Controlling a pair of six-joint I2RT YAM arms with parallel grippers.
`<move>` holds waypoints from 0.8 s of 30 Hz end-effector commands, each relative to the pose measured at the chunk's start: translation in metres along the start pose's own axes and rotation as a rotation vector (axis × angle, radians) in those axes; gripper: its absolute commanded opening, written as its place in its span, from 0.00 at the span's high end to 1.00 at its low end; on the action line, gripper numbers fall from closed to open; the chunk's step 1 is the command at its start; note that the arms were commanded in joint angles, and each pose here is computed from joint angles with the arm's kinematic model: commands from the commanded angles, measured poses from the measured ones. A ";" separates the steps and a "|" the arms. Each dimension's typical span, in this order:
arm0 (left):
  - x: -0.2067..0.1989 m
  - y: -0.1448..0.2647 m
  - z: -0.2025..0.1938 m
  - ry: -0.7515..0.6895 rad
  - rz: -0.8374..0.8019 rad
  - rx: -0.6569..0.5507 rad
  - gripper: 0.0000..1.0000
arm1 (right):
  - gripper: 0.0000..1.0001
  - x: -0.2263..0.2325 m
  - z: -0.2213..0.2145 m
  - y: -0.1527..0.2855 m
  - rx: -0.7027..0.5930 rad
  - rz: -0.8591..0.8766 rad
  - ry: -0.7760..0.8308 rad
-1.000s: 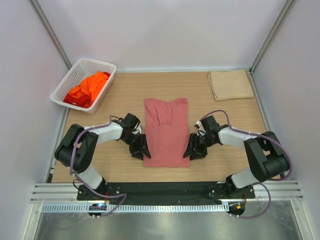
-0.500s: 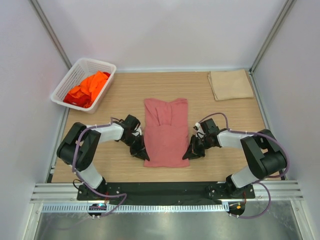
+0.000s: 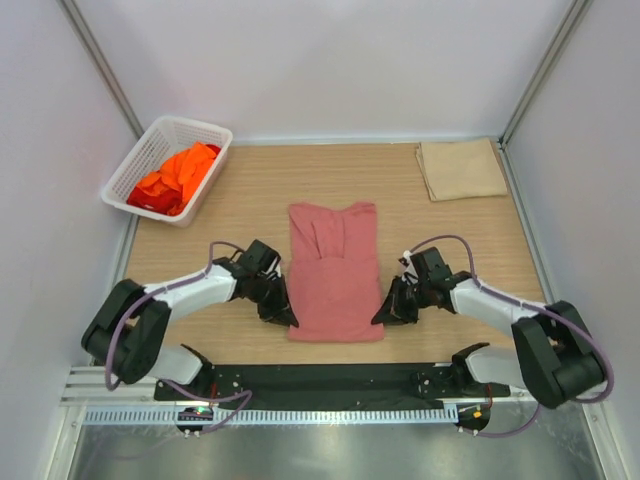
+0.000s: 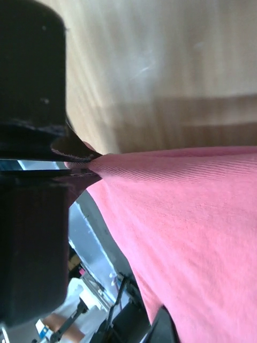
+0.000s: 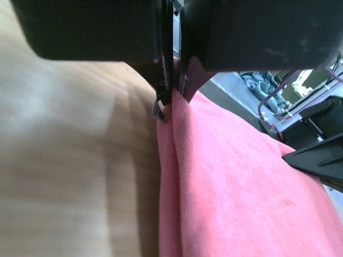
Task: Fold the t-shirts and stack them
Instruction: Fold the tshirt
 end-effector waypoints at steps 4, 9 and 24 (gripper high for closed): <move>-0.019 0.035 -0.015 0.061 -0.032 -0.092 1.00 | 0.98 0.002 -0.024 0.025 0.010 0.047 -0.048; -0.040 0.073 -0.013 0.047 -0.052 -0.181 1.00 | 0.98 0.027 -0.029 0.052 -0.036 0.113 -0.005; -0.064 0.101 0.089 0.004 -0.033 -0.226 1.00 | 0.98 0.107 0.048 0.071 -0.093 0.138 0.035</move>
Point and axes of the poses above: each gripper's point midway between its finger pads, its own y axis back along the fingers, its own x axis along the line the jaws close on, z = x × y, the point moved 8 cm from there along y, back along the fingers, and after that the axes turned 14 degrees about -y, right-handed, at the moved point
